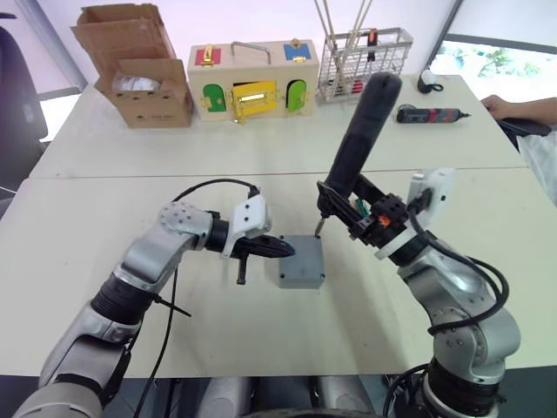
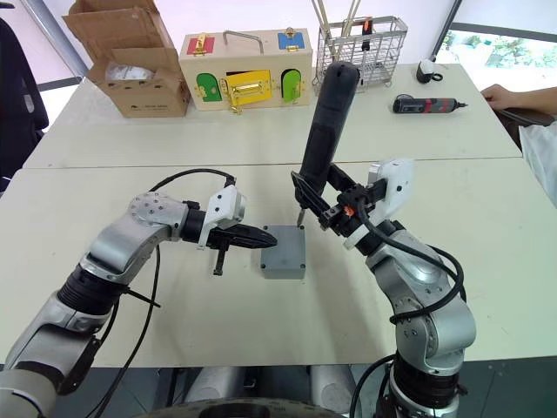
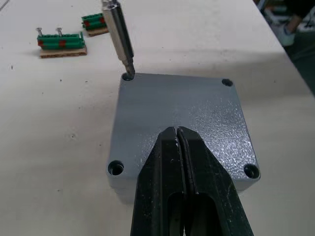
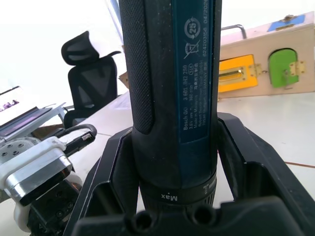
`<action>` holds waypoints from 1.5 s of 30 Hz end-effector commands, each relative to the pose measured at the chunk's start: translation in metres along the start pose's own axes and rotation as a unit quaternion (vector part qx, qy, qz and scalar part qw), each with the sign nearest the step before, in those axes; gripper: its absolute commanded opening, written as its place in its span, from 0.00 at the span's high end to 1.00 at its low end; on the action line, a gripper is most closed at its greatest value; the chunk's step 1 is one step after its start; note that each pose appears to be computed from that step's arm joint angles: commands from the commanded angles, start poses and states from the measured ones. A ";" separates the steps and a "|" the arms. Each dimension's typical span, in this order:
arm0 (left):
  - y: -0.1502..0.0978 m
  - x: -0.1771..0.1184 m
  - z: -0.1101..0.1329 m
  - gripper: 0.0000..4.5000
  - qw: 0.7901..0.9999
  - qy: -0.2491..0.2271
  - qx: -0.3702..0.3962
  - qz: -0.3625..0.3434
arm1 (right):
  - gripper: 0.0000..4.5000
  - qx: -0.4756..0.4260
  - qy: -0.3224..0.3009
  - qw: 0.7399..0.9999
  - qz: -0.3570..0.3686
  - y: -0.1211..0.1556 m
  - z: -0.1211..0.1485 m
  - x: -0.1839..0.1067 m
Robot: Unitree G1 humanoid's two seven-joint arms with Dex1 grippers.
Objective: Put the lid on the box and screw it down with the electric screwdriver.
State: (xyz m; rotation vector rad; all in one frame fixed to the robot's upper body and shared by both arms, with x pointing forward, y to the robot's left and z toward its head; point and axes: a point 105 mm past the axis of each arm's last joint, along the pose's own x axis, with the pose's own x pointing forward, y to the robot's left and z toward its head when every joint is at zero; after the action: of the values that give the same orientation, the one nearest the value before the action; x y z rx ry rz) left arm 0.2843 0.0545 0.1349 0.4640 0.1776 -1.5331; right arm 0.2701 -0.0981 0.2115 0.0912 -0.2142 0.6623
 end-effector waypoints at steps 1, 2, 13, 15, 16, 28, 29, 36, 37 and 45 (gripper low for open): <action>-0.002 0.000 -0.012 1.00 1.000 0.027 -0.002 -0.006 | 0.57 -0.022 -0.046 0.999 0.009 0.009 0.019 -0.001; -0.002 0.001 -0.013 1.00 1.000 0.029 -0.001 -0.006 | 0.57 -0.022 -0.046 0.999 0.007 0.009 0.019 -0.002; -0.002 0.006 -0.014 1.00 1.000 0.024 -0.002 -0.009 | 0.57 -0.030 -0.036 0.999 -0.010 0.002 0.015 -0.007; -0.002 0.006 -0.013 1.00 1.000 0.023 -0.002 -0.009 | 0.57 -0.030 -0.035 0.999 -0.011 0.002 0.014 -0.007; -0.002 0.006 -0.013 1.00 1.000 0.023 -0.002 -0.009 | 0.57 -0.030 -0.034 0.999 -0.011 0.002 0.014 -0.007; -0.001 0.004 -0.012 1.00 1.000 0.021 -0.004 -0.005 | 0.57 -0.044 -0.026 0.999 -0.015 -0.002 0.005 -0.005; -0.001 0.003 -0.012 1.00 1.000 0.021 -0.005 -0.004 | 0.57 -0.046 -0.026 0.998 -0.016 -0.003 0.004 -0.005; -0.001 0.002 -0.012 1.00 1.000 0.023 -0.005 -0.001 | 0.57 -0.053 -0.028 0.998 -0.024 -0.008 0.003 -0.005; 0.000 0.002 -0.012 1.00 1.000 0.023 -0.005 -0.001 | 0.57 -0.053 -0.025 0.998 -0.020 -0.006 0.001 -0.005; -0.002 0.004 -0.015 1.00 0.999 0.034 -0.003 -0.004 | 0.57 -0.057 0.025 0.998 0.025 0.009 -0.025 -0.007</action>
State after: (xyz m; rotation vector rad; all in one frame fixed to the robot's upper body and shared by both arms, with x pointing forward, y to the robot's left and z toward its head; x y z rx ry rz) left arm 0.2850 0.0519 0.1318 0.4810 0.1673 -1.5385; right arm 0.2671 -0.0990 0.1948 -0.0383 -0.2410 0.6587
